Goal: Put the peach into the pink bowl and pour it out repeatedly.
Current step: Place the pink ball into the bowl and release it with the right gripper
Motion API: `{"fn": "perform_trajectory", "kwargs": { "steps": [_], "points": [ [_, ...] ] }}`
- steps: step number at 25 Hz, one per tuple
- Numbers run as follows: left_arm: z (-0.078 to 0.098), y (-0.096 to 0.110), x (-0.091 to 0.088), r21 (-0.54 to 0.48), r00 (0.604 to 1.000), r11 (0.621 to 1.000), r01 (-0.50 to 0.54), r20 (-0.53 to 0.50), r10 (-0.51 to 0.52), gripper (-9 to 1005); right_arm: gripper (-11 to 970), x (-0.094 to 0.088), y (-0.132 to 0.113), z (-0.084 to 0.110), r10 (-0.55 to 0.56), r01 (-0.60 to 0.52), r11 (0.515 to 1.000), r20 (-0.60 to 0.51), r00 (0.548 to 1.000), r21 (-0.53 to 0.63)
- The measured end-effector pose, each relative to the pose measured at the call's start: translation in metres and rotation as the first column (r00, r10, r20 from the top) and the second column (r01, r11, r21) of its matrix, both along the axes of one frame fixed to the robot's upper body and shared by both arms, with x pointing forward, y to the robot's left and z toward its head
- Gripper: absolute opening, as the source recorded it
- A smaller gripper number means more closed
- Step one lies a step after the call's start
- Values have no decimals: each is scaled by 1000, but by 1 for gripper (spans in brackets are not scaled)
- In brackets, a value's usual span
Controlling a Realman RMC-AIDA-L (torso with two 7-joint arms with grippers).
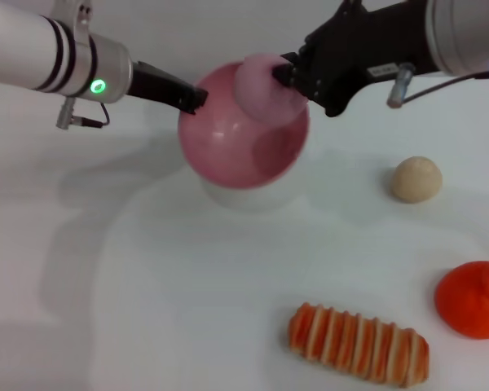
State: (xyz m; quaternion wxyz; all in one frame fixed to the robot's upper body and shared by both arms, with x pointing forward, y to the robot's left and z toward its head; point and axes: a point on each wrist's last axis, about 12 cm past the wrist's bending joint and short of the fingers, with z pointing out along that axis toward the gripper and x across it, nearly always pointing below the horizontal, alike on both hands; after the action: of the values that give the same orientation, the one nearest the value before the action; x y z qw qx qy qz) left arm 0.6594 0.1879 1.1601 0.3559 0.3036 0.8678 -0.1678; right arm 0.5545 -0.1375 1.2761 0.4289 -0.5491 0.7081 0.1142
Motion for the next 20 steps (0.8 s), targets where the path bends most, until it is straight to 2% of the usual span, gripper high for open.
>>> {"fn": "perform_trajectory", "kwargs": {
  "steps": [7, 15, 17, 20],
  "points": [
    [0, -10, -4, 5, 999, 999, 38, -26, -38, 42, 23, 20, 1, -28, -19, 19, 1000, -30, 999, -7],
    [1, -15, -4, 7, 998, 999, 52, -27, -51, 42, 24, 29, -1, -38, -49, 49, 999, -29, 998, 7],
    [0, -18, -5, 13, 998, 998, 58, -30, -58, 42, 178, 29, -1, -38, -50, 50, 999, -29, 998, 7],
    [0, -19, -5, 13, 998, 998, 58, -29, -58, 42, 295, 29, -2, -38, -52, 52, 999, -27, 998, 8]
  ]
}}
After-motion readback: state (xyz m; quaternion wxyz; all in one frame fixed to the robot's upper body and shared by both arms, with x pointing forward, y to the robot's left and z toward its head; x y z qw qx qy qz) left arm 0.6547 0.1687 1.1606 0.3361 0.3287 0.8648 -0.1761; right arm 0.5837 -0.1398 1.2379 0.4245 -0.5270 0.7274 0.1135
